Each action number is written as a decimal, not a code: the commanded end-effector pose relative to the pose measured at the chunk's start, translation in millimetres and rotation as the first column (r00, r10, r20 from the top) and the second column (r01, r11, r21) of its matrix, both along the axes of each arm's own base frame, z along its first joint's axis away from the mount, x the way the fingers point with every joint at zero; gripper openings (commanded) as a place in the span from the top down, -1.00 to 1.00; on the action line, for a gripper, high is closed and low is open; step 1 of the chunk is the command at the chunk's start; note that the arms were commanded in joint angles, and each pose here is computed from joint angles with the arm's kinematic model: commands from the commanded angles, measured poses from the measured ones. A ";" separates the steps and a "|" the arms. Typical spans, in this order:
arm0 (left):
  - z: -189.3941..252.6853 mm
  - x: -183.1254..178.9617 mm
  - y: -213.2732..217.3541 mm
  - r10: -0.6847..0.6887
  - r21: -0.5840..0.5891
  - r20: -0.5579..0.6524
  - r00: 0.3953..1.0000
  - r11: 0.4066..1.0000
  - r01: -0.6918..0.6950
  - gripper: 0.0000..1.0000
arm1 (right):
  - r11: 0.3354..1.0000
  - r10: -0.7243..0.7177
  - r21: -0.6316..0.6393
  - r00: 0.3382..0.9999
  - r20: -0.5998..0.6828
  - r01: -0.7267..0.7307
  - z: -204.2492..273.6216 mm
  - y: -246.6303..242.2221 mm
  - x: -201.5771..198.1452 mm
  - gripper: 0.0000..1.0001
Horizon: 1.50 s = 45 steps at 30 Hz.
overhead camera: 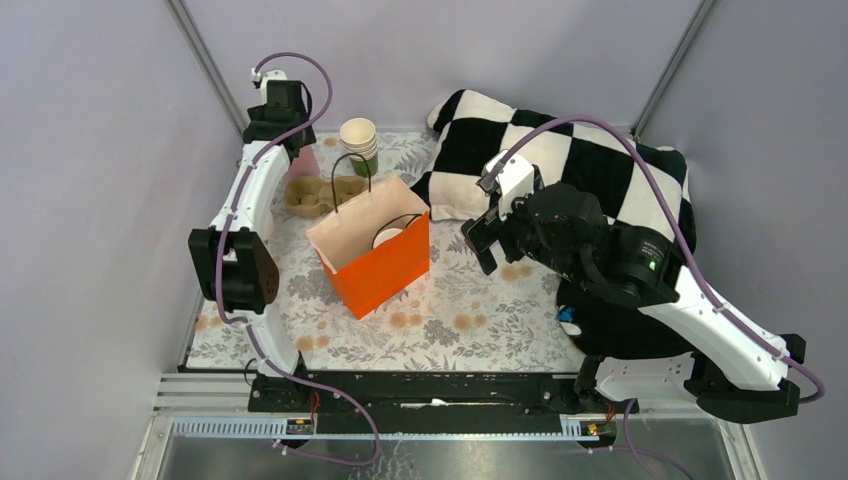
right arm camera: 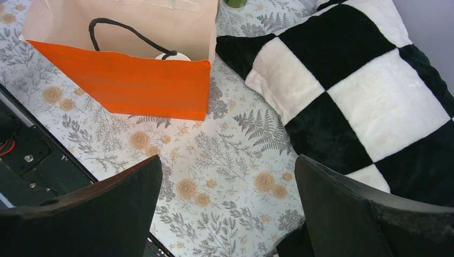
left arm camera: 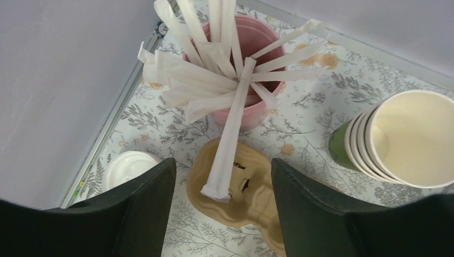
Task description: Pack the takeout coffee
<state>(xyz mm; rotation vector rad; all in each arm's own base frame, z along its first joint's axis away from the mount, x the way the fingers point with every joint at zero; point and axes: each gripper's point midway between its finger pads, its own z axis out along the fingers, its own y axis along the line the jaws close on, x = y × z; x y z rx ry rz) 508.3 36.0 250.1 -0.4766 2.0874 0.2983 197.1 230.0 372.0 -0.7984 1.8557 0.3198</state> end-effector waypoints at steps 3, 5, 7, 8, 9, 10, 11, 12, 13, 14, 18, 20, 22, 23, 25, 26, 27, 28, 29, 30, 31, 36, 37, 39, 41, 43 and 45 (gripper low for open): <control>27.3 12.0 20.2 0.035 0.057 0.078 0.996 0.998 -0.040 0.01 | 0.999 0.015 0.029 0.999 0.048 -0.016 16.2 4.3 4.3 -0.99; 33.1 16.1 18.7 0.021 0.060 0.086 0.996 0.998 -0.026 0.32 | 0.999 0.023 0.029 0.998 0.052 -0.024 17.6 5.5 4.2 -0.99; 36.2 18.4 18.5 0.013 0.066 0.090 0.996 0.998 -0.019 0.56 | 0.999 0.025 0.030 0.998 0.052 -0.026 17.3 6.2 4.4 -0.99; 36.6 17.5 20.3 0.021 0.072 0.087 0.996 0.997 -0.027 0.75 | 0.999 0.027 0.030 0.998 0.052 -0.029 17.4 6.4 4.0 -0.99; 36.9 15.6 22.8 0.033 0.081 0.079 0.996 0.996 -0.040 0.87 | 0.999 0.031 0.028 0.998 0.052 -0.032 17.0 7.5 4.2 -0.99; 39.8 13.5 24.7 0.042 0.087 0.078 0.996 0.995 -0.049 0.95 | 0.999 0.033 0.028 0.998 0.054 -0.035 17.5 7.8 4.1 -0.99; 44.6 11.5 25.8 0.048 0.090 0.081 0.996 0.994 -0.055 0.98 | 0.999 0.036 0.027 0.998 0.056 -0.037 18.1 8.2 4.3 -0.99; 53.4 9.8 25.6 0.047 0.090 0.095 0.994 0.994 -0.056 0.98 | 0.999 0.038 0.026 0.998 0.058 -0.040 18.9 8.8 4.4 -0.99; 63.5 8.3 24.2 0.041 0.085 0.115 0.993 0.995 -0.051 0.98 | 0.999 0.041 0.026 0.997 0.061 -0.043 19.8 9.3 4.6 -0.99; 75.4 5.6 22.1 0.031 0.078 0.136 0.990 0.996 -0.042 0.98 | 0.999 0.044 0.027 0.997 0.063 -0.046 20.8 10.1 4.8 -0.99; 127.5 -13.3 12.8 0.008 0.060 0.222 0.975 0.998 -0.022 0.98 | 0.997 0.072 0.030 0.996 0.060 -0.074 20.7 16.9 3.5 -0.99; 150.0 -25.9 6.7 -0.012 0.049 0.264 0.964 0.999 -0.001 0.99 | 0.996 0.087 0.029 0.995 0.055 -0.088 19.9 20.6 2.8 -0.99; 168.7 -41.1 0.6 -0.036 0.046 0.295 0.955 0.999 0.023 0.99 | 0.995 0.098 0.030 0.994 0.052 -0.100 20.8 23.0 2.1 -0.99; 176.0 -49.1 -1.9 -0.044 0.038 0.306 0.951 0.999 0.034 1.00 | 0.994 0.103 0.030 0.993 0.051 -0.105 20.6 24.1 1.7 -0.99; 188.3 -66.6 -5.2 -0.054 0.017 0.323 0.945 0.999 0.052 1.00 | 0.993 0.111 0.039 0.993 0.047 -0.113 20.2 26.1 0.5 -0.99; 195.1 -76.7 -7.4 -0.063 0.004 0.333 0.941 0.998 0.065 1.00 | 0.992 0.114 0.044 0.992 0.044 -0.116 19.7 27.0 -0.2 -0.99; 202.7 -87.5 -11.0 -0.078 -0.009 0.343 0.936 0.996 0.087 1.00 | 0.992 0.119 0.048 0.992 0.040 -0.121 18.4 28.5 -0.8 -0.99; 212.1 -98.5 -16.2 -0.102 -0.024 0.360 0.927 0.993 0.118 1.00 | 0.991 0.123 0.050 0.992 0.037 -0.125 17.4 29.5 -1.4 -0.99; 221.9 -111.2 -22.0 -0.132 -0.035 0.379 0.916 0.987 0.157 1.00 | 0.991 0.125 0.050 0.992 0.036 -0.126 16.1 30.4 -1.3 -0.99; 230.3 -123.7 -31.2 -0.179 -0.045 0.395 0.901 0.976 0.214 1.00 | 0.991 0.125 0.050 0.991 0.035 -0.127 15.2 31.3 -0.8 -0.99; 244.1 -144.0 -40.8 -0.231 -0.049 0.428 0.874 0.959 0.277 1.00 | 0.991 0.123 0.048 0.992 0.034 -0.125 14.6 32.0 -0.1 -0.99; 264.3 -237.6 -97.3 -0.523 -0.015 0.510 0.684 0.789 0.614 1.00 | 0.995 0.068 0.076 0.997 0.033 -0.070 15.6 31.8 6.6 -0.99; 266.4 -258.7 -102.9 -0.554 0.004 0.525 0.646 0.761 0.649 1.00 | 0.994 0.059 0.086 0.997 0.042 -0.063 17.5 30.6 7.5 -0.99; 269.8 -294.2 -105.3 -0.574 0.039 0.558 0.600 0.740 0.672 1.00 | 0.994 0.044 0.100 0.997 0.061 -0.050 21.1 29.8 10.4 -0.99; 270.2 -320.3 -103.9 -0.575 0.061 0.579 0.578 0.738 0.672 1.00 | 0.992 0.031 0.116 0.997 0.071 -0.040 26.8 31.8 13.3 -0.99; 265.1 -337.6 -107.3 -0.597 0.056 0.565 0.570 0.717 0.695 1.00 | 0.990 0.033 0.138 0.997 0.069 -0.042 32.8 37.3 14.6 -0.99; 250.9 -347.2 -117.5 -0.641 0.017 0.523 0.562 0.667 0.745 1.00 | 0.986 0.052 0.155 0.997 0.054 -0.060 34.3 44.0 12.6 -0.99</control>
